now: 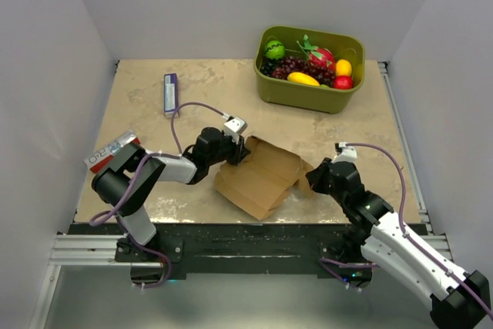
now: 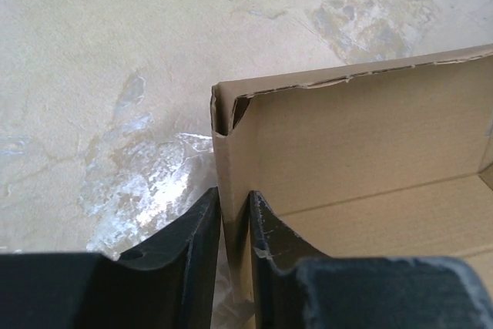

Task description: Fold the paper box

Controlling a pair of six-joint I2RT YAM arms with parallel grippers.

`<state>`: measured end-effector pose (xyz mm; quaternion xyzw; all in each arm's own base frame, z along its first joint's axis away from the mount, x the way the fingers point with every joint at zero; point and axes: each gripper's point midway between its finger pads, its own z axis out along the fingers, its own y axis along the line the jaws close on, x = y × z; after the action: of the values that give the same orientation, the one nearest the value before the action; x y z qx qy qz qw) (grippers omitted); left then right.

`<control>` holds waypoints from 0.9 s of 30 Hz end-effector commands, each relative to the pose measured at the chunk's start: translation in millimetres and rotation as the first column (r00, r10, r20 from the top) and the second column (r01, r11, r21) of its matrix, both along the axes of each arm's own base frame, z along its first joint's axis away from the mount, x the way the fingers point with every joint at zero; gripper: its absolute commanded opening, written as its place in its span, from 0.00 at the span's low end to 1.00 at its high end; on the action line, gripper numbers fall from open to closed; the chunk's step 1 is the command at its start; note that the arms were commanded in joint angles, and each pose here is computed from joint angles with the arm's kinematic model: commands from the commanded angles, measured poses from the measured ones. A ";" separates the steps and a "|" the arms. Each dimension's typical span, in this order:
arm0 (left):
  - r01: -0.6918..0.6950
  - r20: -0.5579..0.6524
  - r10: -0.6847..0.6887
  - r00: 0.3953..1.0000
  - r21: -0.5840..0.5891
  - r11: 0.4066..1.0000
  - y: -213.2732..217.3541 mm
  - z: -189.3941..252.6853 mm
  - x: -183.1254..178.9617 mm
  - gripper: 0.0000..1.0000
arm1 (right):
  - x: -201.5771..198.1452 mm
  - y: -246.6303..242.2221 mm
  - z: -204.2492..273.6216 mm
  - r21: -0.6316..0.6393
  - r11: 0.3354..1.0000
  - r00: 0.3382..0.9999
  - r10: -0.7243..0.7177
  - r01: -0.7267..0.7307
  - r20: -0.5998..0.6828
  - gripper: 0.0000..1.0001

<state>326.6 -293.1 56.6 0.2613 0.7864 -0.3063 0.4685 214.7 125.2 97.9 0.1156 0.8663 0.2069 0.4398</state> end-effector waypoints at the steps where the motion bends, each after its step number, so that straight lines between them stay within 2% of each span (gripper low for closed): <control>1: -0.071 0.113 0.065 0.992 0.049 0.996 6.2 12.8 11.6 0.23 | 3.7 4.3 12.8 0.012 1.000 0.999 0.020 -0.020 0.043 0.05; 4: -0.108 0.146 0.092 0.985 0.104 0.989 5.6 10.5 9.9 0.17 | 4.1 4.5 12.7 0.008 1.000 0.999 0.022 -0.022 0.043 0.04; 10: -0.268 0.193 0.231 0.953 0.189 0.945 22.2 2.8 17.8 0.08 | 3.7 3.0 14.2 0.013 1.000 0.999 0.012 -0.013 0.049 0.03; 17: -0.373 0.180 0.341 0.923 0.187 0.909 34.3 -1.9 22.4 0.08 | 3.2 1.9 14.6 0.017 1.000 0.999 0.005 -0.006 0.050 0.02; 27: -0.451 0.182 0.419 0.890 0.203 0.869 39.7 -8.5 23.4 0.08 | 3.7 1.0 14.6 0.016 1.000 0.999 -0.001 0.000 0.051 0.02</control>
<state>332.7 -286.9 55.9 0.1986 0.8077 -0.1671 0.5294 214.0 129.5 103.6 0.1089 0.8612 0.2209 0.4445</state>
